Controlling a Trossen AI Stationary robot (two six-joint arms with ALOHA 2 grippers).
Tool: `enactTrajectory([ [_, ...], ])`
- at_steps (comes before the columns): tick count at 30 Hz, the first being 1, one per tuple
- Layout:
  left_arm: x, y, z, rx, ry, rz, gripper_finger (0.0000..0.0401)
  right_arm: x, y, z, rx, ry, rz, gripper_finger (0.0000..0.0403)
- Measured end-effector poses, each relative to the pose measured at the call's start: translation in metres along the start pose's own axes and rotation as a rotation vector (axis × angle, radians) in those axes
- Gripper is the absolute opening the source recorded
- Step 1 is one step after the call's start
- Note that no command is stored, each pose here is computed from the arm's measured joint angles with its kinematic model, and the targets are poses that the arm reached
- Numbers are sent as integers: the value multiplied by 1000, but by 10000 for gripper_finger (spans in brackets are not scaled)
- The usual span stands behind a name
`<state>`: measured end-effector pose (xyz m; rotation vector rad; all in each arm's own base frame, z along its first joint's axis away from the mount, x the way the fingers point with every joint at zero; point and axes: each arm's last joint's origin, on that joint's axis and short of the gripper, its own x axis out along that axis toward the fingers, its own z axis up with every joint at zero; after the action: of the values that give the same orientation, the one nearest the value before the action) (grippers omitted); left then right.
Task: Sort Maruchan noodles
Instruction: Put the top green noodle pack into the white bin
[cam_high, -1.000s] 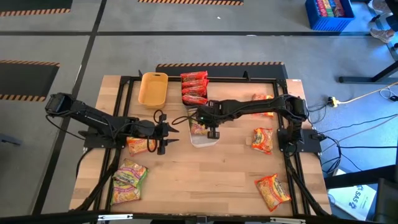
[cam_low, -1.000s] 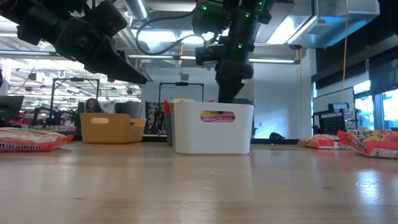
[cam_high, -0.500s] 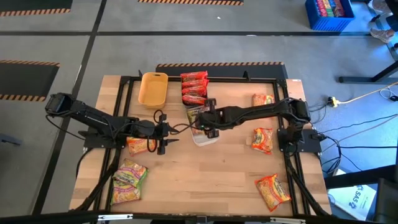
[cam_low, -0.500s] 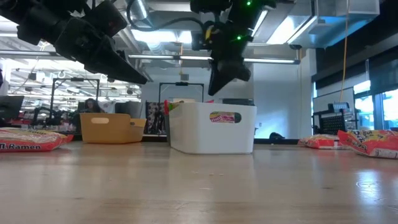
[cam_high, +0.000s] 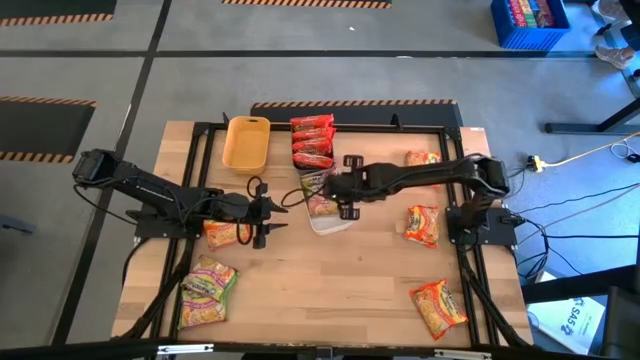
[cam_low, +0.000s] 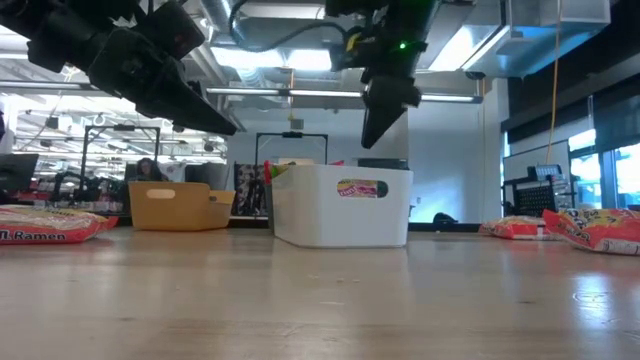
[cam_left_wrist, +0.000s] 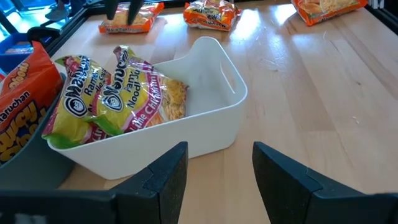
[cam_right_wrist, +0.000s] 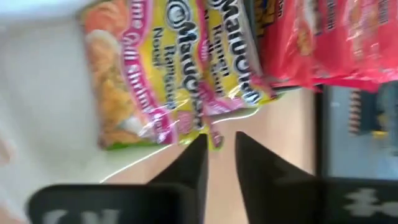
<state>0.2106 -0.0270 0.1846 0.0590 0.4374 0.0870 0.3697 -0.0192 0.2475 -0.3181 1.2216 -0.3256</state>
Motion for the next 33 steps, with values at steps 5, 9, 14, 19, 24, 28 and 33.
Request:
enactTrajectory([
  [5,0,0,0,-21,-2,0,174,-1,-1,-17,17,-19,151,128],
  [9,0,0,4,-52,-42,-2,174,4,8,-27,16,-127,274,130],
  [14,0,-1,12,-77,-124,-7,174,23,19,-34,-11,-231,454,91],
  [19,12,-3,13,-92,-180,-9,174,44,15,-31,6,-269,509,21],
  [24,29,-1,9,-105,-178,17,174,60,18,-31,-8,-267,603,14],
  [28,43,4,7,-141,-137,43,174,75,26,-33,-36,-215,619,7],
  [33,53,6,-1,-149,-90,61,174,85,28,-34,-40,-185,538,5],
])
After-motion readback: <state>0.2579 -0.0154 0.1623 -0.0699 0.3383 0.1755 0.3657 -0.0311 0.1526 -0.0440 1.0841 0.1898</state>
